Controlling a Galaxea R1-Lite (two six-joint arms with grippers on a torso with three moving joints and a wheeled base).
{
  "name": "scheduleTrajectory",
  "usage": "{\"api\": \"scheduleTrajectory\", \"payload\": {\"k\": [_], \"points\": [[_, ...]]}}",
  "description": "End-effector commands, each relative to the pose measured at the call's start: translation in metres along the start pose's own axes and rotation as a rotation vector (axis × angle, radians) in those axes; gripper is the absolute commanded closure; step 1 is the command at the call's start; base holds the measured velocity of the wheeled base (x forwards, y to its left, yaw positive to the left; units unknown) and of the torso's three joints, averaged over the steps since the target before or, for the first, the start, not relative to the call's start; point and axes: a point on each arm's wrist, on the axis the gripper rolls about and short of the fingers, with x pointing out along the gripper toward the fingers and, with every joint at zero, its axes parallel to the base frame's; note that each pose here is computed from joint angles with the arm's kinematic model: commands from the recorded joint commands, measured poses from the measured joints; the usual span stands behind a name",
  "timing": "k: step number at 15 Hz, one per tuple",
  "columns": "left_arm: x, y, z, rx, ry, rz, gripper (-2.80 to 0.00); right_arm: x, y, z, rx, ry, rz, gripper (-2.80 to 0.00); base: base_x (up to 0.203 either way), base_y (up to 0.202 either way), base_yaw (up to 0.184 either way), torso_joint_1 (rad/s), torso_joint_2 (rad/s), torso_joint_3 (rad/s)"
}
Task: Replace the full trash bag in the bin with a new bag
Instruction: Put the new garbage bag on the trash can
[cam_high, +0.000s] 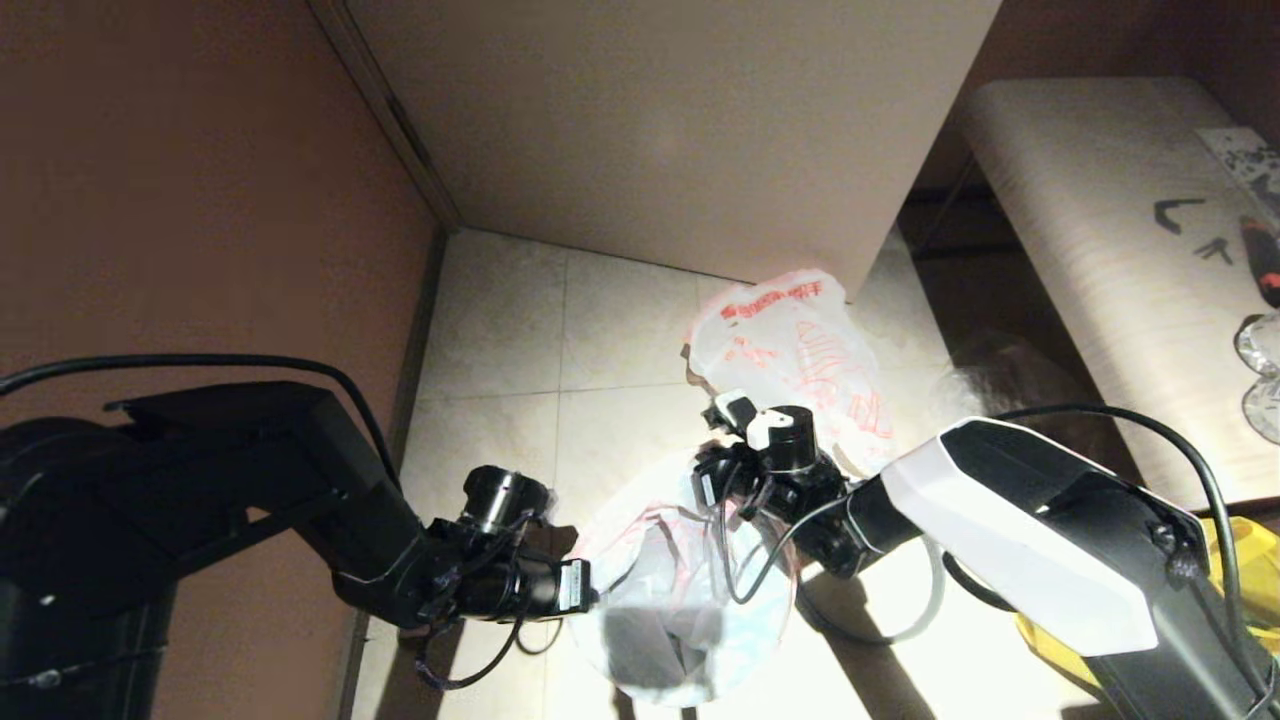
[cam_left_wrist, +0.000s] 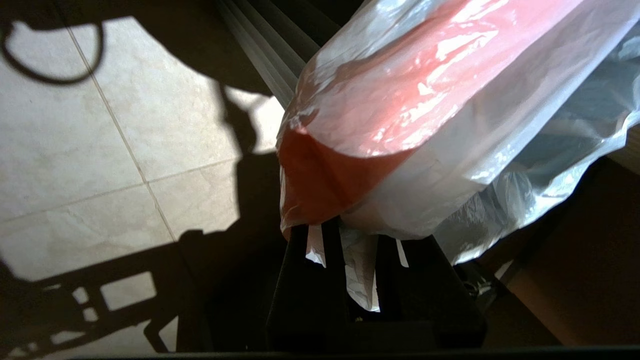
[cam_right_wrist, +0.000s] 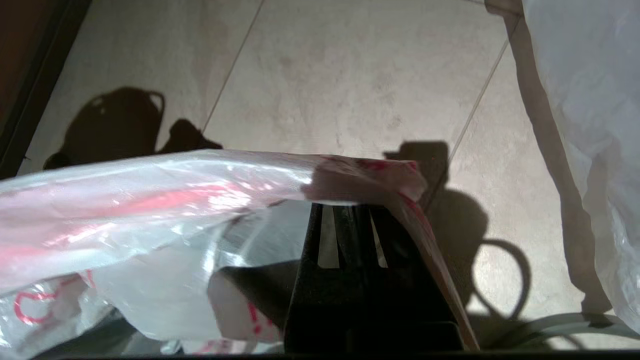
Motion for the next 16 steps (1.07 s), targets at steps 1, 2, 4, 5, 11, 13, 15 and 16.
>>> {"api": "scheduleTrajectory", "payload": {"k": [1,2,4,5,11,13,15,16], "points": [[0.003,0.002,-0.002,-0.008,0.007,0.002,0.0,0.0,-0.013,-0.004,0.01,0.027,-0.003,0.0,0.0,0.0,0.0,0.0,0.0,0.0],[0.003,0.002,-0.001,-0.014,0.003,0.003,0.0,0.0,-0.021,-0.009,0.019,0.05,0.001,0.0,0.0,0.0,0.0,0.0,0.0,0.0],[0.003,0.001,0.001,-0.019,-0.003,0.005,0.0,0.001,-0.029,-0.017,0.025,0.07,-0.008,0.0,0.0,0.0,0.0,0.0,0.0,0.0],[0.004,0.002,0.002,-0.022,-0.007,0.012,0.0,0.001,-0.031,-0.02,0.028,0.08,-0.007,0.0,0.0,0.0,0.0,0.0,0.0,0.0],[0.004,0.001,0.007,-0.057,-0.035,0.033,0.0,-0.001,-0.041,-0.028,0.037,0.117,-0.022,0.0,0.0,0.0,0.0,0.0,0.0,0.0],[0.003,0.004,0.01,-0.066,-0.045,0.035,0.0,-0.005,-0.044,-0.034,0.039,0.135,-0.031,0.0,0.0,0.0,0.0,0.0,0.0,0.0],[0.002,0.003,0.01,-0.064,-0.049,0.033,0.0,-0.02,-0.034,-0.023,0.03,0.093,-0.018,0.0,0.0,0.0,0.0,0.0,0.0,0.0],[0.001,0.002,0.01,-0.061,-0.046,0.031,0.0,-0.026,-0.026,-0.01,0.023,0.046,-0.004,0.0,0.0,0.0,0.0,0.0,0.0,0.0]]}}
